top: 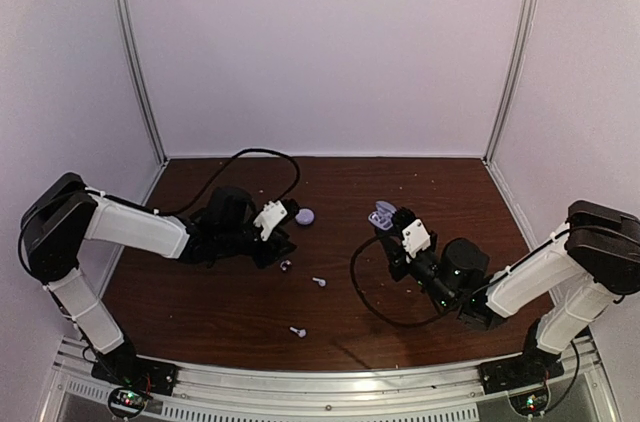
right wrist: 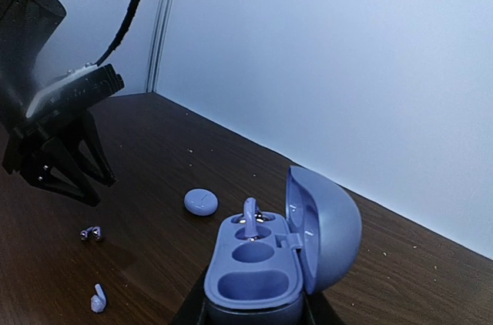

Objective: Insert the wireless bluetooth earbuds into the charging case
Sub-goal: Adjust the right earbud at the center of the board, then pick up the right earbud from the center of the board.

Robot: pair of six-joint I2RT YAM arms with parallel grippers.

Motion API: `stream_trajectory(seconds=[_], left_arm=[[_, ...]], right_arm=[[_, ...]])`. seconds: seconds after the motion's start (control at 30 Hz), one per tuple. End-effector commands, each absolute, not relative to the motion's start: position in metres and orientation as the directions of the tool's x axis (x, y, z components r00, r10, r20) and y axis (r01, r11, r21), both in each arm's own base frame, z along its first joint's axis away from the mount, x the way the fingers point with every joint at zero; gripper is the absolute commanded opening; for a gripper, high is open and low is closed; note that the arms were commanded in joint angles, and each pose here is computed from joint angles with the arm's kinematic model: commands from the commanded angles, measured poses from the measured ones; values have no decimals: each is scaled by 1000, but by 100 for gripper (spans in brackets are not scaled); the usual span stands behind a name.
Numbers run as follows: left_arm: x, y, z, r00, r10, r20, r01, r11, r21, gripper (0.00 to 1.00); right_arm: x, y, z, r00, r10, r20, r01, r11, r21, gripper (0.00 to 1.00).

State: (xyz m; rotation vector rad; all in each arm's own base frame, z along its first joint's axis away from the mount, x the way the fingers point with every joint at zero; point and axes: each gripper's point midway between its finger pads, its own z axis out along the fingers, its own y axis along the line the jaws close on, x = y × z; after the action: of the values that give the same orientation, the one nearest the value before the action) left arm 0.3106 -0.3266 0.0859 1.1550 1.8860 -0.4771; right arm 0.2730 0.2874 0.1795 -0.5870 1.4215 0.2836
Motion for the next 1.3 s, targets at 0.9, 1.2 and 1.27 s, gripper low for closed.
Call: stream_trajectory(seconds=[0.9,1.2,1.27], left_arm=[[308,-301,32,-563,311,-765,725,630,-278,29],[311,-302,22,-553,361,-751,742,623,-247,28],[311,-303,20,-553,371,-747,746,620,-245,26]], right_arm=[[272,284,191,161,-115,-980,-520,835,-183,0],[272,284,191,159,-116,-980,-519,835,-183,0],[272,284,190,158,-117,-980,-518,835,-184,0]])
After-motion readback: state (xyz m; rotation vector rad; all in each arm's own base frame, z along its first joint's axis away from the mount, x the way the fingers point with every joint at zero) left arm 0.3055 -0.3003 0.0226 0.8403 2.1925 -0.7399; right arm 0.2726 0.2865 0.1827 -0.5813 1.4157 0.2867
